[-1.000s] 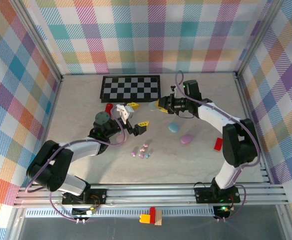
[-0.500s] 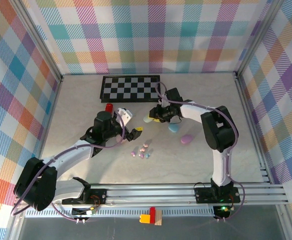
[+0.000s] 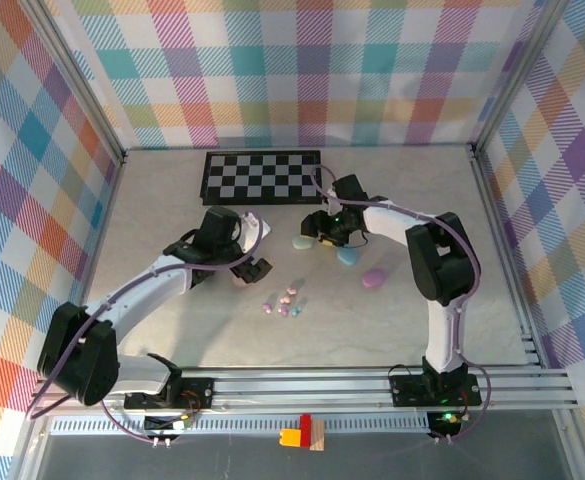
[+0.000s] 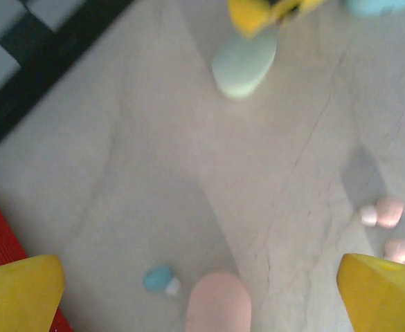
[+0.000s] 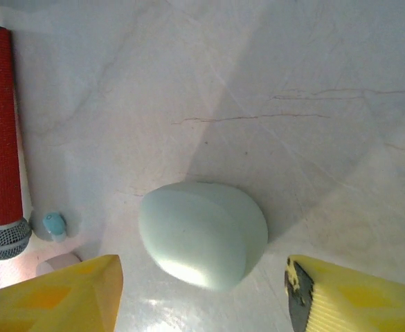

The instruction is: Insert the wireless bluetooth earbuds into the charging case

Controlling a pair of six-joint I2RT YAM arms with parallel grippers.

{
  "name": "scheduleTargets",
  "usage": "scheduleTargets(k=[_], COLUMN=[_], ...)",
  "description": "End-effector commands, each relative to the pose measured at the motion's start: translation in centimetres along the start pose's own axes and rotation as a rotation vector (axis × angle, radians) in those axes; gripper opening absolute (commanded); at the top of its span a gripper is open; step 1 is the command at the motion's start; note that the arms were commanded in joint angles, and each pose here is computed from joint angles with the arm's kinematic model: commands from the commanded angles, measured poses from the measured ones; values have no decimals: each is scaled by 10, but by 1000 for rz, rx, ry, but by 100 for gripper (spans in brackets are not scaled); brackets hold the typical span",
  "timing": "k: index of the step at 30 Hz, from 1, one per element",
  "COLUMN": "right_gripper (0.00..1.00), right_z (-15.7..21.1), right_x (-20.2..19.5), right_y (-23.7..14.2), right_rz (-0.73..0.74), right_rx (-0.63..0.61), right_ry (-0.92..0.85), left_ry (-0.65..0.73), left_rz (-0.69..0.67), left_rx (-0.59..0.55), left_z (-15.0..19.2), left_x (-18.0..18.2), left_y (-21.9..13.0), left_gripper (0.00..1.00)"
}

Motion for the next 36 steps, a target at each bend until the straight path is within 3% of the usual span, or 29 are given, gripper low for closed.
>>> scheduleTargets(k=[1, 8, 12, 16, 18, 23, 31, 36], right_gripper=[64, 65, 65, 64, 64, 64, 64, 64], right_z=[-5, 3, 5, 7, 8, 12, 16, 21], right_x=[26, 39, 40, 40, 40, 39, 41, 45], right_y=[-40, -69, -73, -74, -76, -80, -88, -100], right_rz=[-18, -37, -44, -57, -55, -53, -62, -96], right_rx=[-86, -126, -128, -122, -128, -134, -133, -146], right_ry=[-103, -141, -139, -129, -130, -135, -138, -141], left_ry=[11, -22, -23, -13, -13, -17, -17, -10], left_rz=[103, 153, 162, 172, 188, 200, 240, 245], left_rx=[223, 413, 444, 478, 489, 464, 463, 393], left_z=[20, 34, 39, 43, 44, 43, 43, 36], left_x=[-11, -14, -15, -16, -17, -18, -21, -21], left_y=[7, 23, 33, 44, 49, 58, 64, 54], left_gripper=[99, 96, 92, 77, 76, 66, 38, 36])
Point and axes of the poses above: each hand's point on the last joint's axis, 136 mm out from that joint toward the fingers, its own y axis out along the fingers, its own x axis along the line the jaws close on, z = x × y, the point moved 9 cm from there along -y, back along the fingers, and after that the axes turned 15 degrees about y, right-handed, at the moved point
